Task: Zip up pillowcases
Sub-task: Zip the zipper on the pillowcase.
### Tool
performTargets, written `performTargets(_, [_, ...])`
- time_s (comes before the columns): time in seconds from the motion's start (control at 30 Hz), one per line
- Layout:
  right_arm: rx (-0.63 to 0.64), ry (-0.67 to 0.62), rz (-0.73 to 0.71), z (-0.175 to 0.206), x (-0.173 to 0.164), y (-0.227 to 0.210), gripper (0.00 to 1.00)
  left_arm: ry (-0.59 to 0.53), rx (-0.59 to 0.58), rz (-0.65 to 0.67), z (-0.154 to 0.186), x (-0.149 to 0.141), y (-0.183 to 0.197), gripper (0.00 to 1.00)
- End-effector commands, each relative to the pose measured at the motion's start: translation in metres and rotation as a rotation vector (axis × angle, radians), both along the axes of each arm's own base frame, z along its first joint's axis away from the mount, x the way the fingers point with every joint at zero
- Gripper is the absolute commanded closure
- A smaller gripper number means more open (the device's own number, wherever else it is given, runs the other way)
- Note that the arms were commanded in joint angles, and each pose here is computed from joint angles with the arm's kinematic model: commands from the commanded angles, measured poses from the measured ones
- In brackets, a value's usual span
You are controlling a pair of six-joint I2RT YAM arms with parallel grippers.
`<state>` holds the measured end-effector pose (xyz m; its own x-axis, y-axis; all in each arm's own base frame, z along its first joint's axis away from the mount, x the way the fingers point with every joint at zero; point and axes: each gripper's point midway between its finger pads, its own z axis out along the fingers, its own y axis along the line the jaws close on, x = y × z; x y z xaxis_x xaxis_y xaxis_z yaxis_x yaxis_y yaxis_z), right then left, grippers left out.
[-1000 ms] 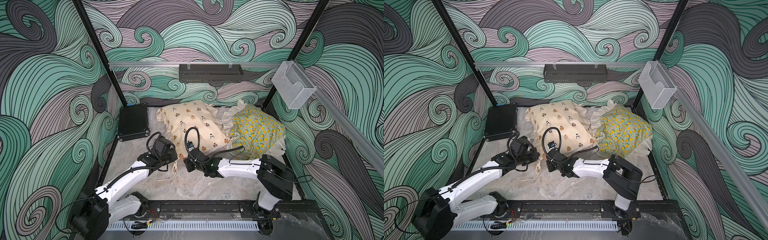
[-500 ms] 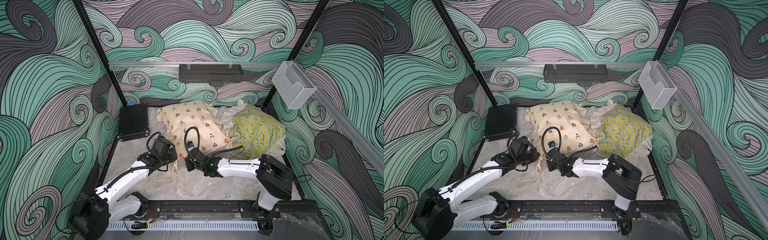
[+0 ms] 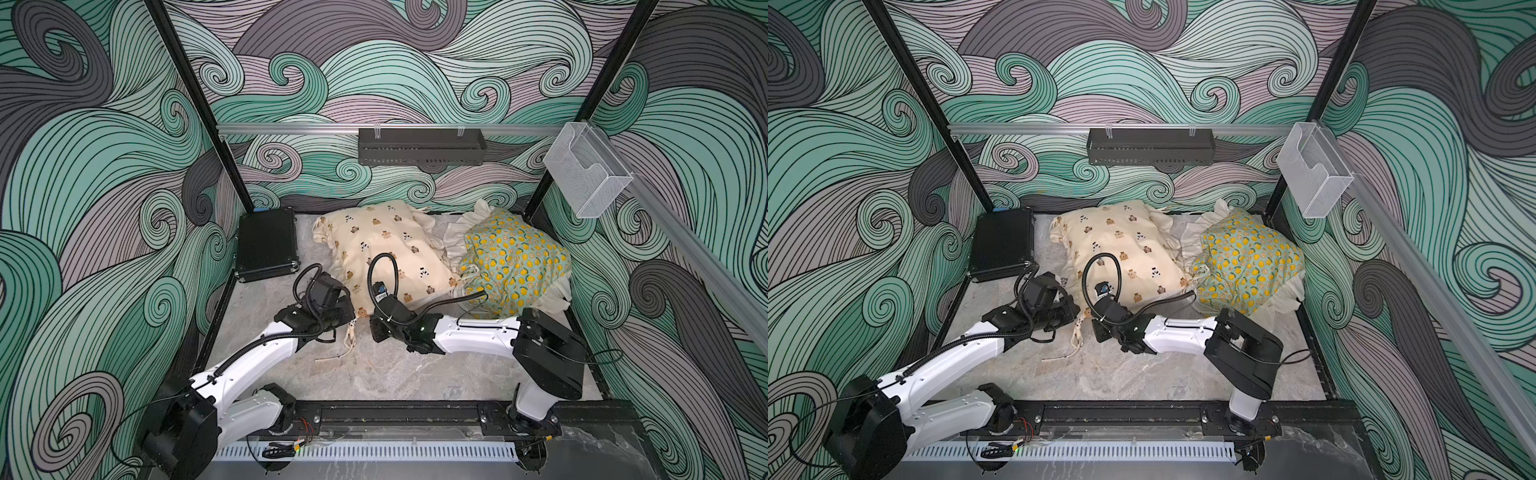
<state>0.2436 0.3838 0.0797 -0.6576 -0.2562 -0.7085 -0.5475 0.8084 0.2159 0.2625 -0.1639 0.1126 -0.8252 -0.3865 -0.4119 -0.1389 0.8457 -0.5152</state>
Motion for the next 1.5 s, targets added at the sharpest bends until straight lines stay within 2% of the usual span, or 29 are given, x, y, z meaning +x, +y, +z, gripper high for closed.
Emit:
performTargets(0.0, [-0.012,-0.019,-0.01,0.004,0.002,0.0,0.95,-0.024,-0.014,0.0,0.012,0.003,0.0,1.0])
performTargets(0.3, [-0.032,-0.021,-0.016,0.005,0.001,-0.007,1.0,-0.046,0.01,0.022,0.015,0.005,0.008,1.0])
performTargets(0.97, [-0.005,-0.03,-0.002,0.018,-0.005,-0.014,1.0,-0.138,0.041,0.12,0.03,0.004,0.04,1.0])
performTargets(1.3, [-0.013,-0.016,0.019,0.017,-0.01,-0.016,1.0,-0.124,0.046,0.154,0.029,0.005,0.054,1.0])
performTargets(1.47, [0.011,0.002,0.058,0.02,-0.015,-0.007,1.0,-0.105,-0.007,0.131,0.026,0.004,0.045,1.0])
